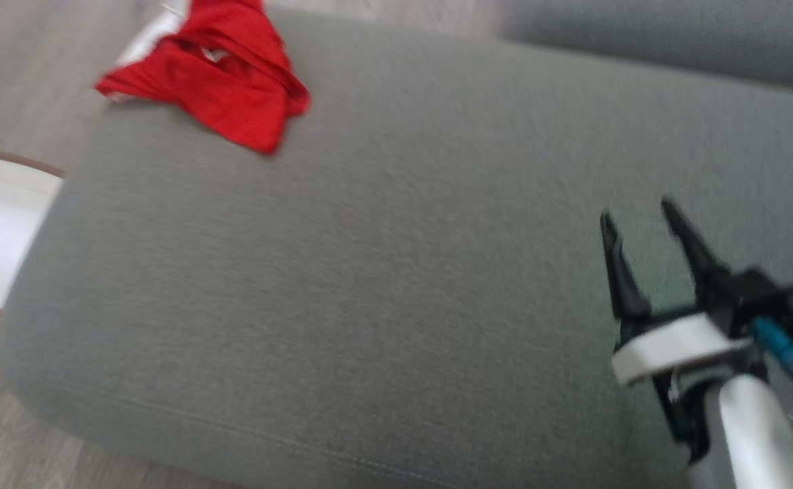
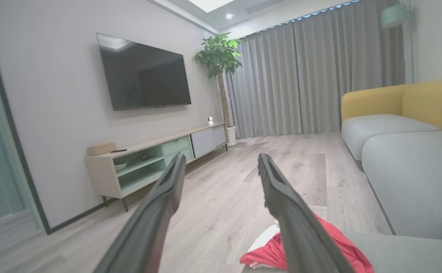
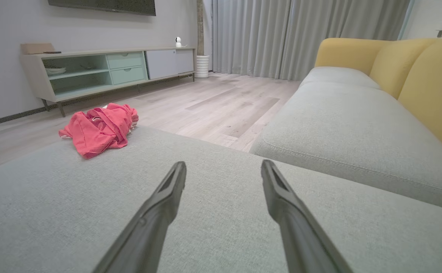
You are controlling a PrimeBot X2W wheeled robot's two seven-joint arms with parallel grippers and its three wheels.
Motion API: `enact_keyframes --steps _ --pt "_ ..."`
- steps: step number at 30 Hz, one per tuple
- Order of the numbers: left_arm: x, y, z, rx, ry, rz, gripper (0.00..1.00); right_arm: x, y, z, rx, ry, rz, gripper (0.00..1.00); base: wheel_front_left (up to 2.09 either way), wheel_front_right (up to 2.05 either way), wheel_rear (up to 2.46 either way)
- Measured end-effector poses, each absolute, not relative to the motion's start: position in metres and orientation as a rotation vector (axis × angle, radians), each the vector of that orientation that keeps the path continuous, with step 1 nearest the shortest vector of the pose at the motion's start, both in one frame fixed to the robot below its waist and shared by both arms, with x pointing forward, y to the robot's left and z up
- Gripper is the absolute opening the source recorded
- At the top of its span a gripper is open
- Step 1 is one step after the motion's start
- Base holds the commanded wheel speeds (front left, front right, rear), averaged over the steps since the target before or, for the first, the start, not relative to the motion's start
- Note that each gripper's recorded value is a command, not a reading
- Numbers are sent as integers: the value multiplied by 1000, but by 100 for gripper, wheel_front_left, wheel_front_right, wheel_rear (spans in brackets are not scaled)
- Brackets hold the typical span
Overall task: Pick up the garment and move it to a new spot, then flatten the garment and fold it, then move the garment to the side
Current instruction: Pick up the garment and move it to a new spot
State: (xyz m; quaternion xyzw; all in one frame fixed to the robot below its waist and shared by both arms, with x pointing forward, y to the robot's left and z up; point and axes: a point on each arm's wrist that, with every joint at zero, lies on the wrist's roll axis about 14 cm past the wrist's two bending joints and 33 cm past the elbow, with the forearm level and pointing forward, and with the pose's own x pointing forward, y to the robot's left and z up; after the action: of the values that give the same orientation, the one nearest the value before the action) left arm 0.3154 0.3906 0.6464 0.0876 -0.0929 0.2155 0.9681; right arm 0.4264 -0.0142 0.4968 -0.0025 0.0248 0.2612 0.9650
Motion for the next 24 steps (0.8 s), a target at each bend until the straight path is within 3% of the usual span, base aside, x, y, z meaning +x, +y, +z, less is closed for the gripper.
enact_keyframes --steps 7,9,16,24 --pt "424 424 671 171 -101 403 100 473 -30 499 -62 15 465 100 0 0 0" --pt "471 428 645 141 -4 397 100 487 -40 496 -83 10 435 100 0 0 0" --pt "552 415 549 50 234 385 100 500 -69 470 -106 69 367 100 0 0 0" --pt "575 392 399 -20 543 395 100 507 -100 424 -123 171 294 100 0 0 0"
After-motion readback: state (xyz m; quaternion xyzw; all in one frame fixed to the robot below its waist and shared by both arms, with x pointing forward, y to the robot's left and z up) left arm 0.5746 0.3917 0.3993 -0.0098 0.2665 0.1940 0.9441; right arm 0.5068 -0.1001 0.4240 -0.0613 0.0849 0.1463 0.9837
